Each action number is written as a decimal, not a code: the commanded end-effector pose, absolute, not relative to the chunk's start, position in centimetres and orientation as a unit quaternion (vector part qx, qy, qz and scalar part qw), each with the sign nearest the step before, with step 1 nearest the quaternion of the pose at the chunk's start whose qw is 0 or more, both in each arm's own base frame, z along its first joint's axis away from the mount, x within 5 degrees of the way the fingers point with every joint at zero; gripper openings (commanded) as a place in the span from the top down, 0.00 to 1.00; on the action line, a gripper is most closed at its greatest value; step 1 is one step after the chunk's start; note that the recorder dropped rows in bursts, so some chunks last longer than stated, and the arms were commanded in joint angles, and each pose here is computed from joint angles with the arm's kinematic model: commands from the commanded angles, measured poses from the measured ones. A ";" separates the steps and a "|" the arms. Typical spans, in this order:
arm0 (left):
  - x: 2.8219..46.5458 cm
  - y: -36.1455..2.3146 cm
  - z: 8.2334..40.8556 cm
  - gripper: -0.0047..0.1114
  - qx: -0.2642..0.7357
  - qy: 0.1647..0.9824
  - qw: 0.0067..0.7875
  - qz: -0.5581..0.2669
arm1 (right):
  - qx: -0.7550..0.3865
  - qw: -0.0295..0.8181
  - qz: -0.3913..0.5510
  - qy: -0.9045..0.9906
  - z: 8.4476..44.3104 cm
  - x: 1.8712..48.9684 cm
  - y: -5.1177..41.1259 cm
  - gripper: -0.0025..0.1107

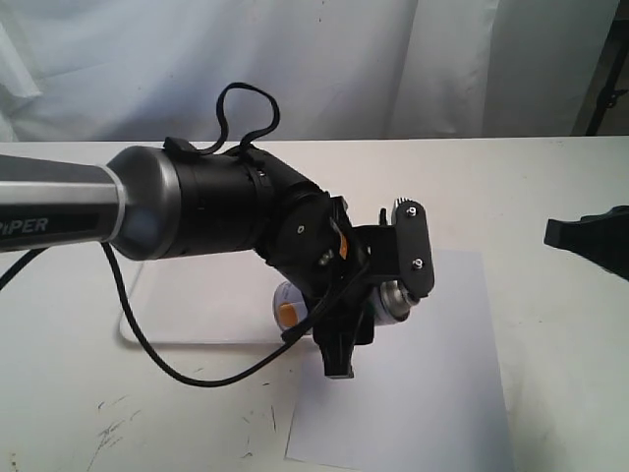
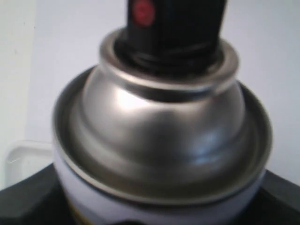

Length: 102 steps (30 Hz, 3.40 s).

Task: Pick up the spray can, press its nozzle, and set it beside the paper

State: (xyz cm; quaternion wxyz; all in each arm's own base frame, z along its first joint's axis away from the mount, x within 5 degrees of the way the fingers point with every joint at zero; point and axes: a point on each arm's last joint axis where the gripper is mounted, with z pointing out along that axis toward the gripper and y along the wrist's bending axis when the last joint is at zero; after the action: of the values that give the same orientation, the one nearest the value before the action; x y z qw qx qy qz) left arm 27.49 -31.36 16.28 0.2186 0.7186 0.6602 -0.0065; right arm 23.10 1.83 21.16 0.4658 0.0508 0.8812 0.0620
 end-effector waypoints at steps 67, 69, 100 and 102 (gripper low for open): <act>30.8 -33.3 16.7 0.96 0.706 0.698 0.124 0.010 | 0.115 0.121 0.462 0.871 18.6 30.4 0.1 0.98; 30.8 -33.3 16.2 0.96 0.706 0.698 0.120 0.010 | 0.120 0.125 0.479 0.861 18.2 30.5 0.6 0.98; 31.8 -33.9 17.8 0.96 0.703 0.695 0.148 0.020 | 0.104 0.079 0.526 0.841 16.1 30.8 4.5 0.98; 31.8 -33.9 17.8 0.96 0.703 0.695 0.149 0.020 | 0.099 0.078 0.528 0.840 16.2 30.8 4.9 0.98</act>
State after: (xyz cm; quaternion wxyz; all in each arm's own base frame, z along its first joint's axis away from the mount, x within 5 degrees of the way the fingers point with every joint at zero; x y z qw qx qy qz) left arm 31.56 -33.83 16.82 0.1319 0.7080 0.6935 0.0187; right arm 31.01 4.24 16.04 0.0804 0.1104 0.8443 0.5181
